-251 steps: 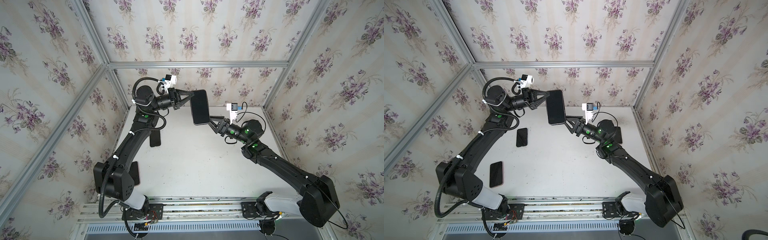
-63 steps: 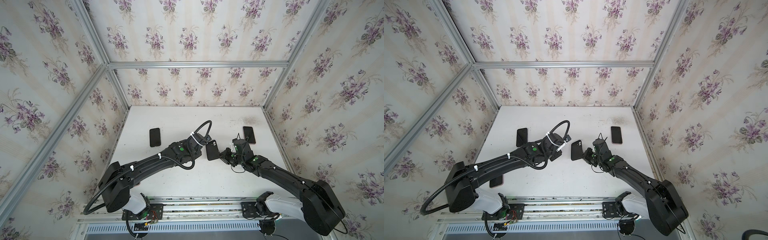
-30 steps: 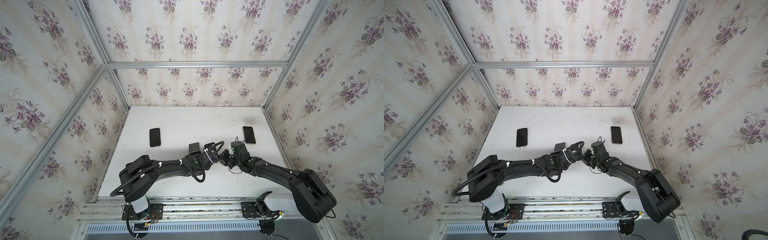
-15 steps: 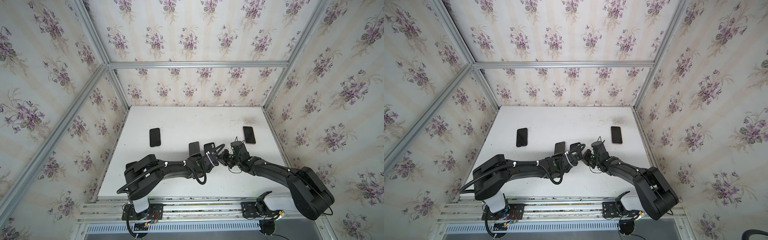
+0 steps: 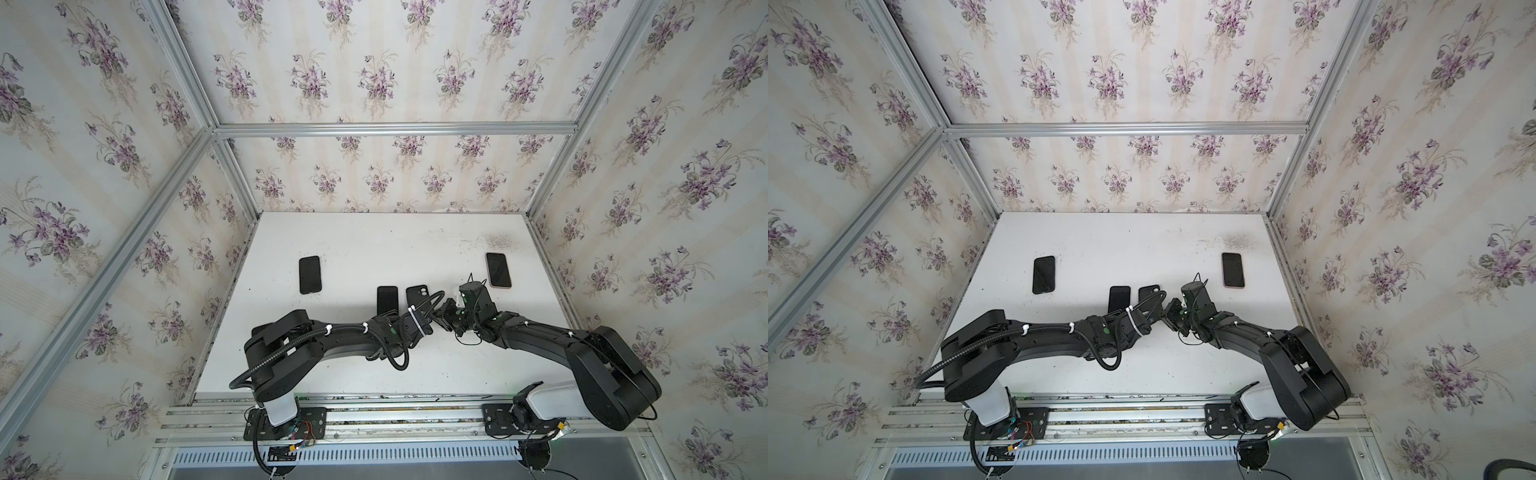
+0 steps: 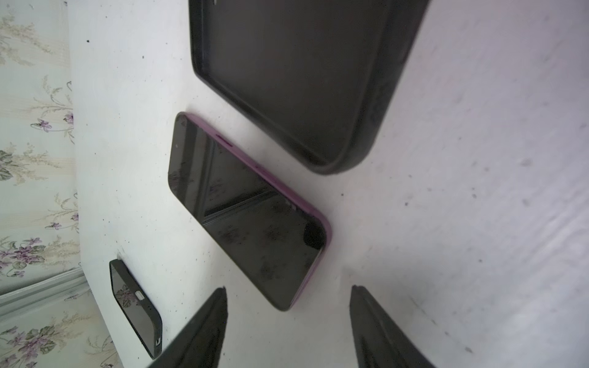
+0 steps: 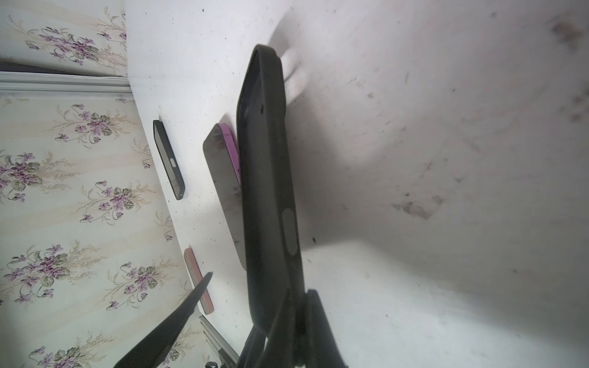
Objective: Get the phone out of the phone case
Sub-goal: 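Set the phone down with the left gripper while the right lowers the case, then set the black case beside the phone, open the right gripper while the left lifts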
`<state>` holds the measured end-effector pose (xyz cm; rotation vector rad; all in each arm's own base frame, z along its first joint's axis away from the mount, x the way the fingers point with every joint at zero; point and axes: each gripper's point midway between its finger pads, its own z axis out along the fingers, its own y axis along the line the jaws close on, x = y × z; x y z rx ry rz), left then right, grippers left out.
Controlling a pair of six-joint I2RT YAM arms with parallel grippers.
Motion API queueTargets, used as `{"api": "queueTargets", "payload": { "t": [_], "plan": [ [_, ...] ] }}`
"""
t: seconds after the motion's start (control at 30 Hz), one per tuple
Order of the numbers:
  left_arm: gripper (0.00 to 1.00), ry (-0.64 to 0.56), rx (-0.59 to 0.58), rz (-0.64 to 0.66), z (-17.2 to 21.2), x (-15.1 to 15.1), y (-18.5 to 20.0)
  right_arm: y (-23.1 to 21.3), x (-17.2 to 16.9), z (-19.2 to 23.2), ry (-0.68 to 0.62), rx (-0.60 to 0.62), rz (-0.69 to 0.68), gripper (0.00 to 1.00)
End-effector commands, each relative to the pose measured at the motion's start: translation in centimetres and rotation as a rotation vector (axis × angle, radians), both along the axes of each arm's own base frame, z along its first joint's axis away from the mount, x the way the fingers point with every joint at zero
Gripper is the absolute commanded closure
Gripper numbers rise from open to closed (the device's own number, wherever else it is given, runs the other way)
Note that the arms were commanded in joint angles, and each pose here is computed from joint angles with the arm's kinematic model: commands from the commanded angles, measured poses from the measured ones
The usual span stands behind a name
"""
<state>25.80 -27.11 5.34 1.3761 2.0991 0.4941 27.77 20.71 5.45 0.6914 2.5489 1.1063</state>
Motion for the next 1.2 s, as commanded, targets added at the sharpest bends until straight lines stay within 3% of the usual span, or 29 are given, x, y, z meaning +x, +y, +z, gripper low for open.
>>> {"api": "queueTargets", "payload": {
  "t": [0.0, 0.3, 0.57, 0.87, 1.17],
  "plan": [
    [0.28, -0.029, -0.084, 0.065, 2.2, 0.4, 0.5, 0.5, 0.8, 0.6, -0.038, 0.02, 0.003, 1.0],
    [0.01, -0.108, -0.423, 0.263, 11.9, 2.8, 4.3, 1.0, 1.6, -0.2, -0.049, 0.039, -0.034, 1.0],
    [0.0, -0.209, -0.752, 0.465, 21.8, 5.3, 10.5, 2.2, 1.8, -1.6, -0.036, 0.033, -0.034, 1.0],
    [0.0, -0.283, -0.844, 0.478, 27.6, 5.6, 12.6, 3.8, 0.6, -3.3, 0.0, 0.007, -0.014, 1.0],
    [0.0, -0.318, -0.854, 0.499, 29.0, 5.7, 13.5, 3.9, -0.5, -4.5, 0.026, -0.008, -0.039, 0.98]
  ]
}}
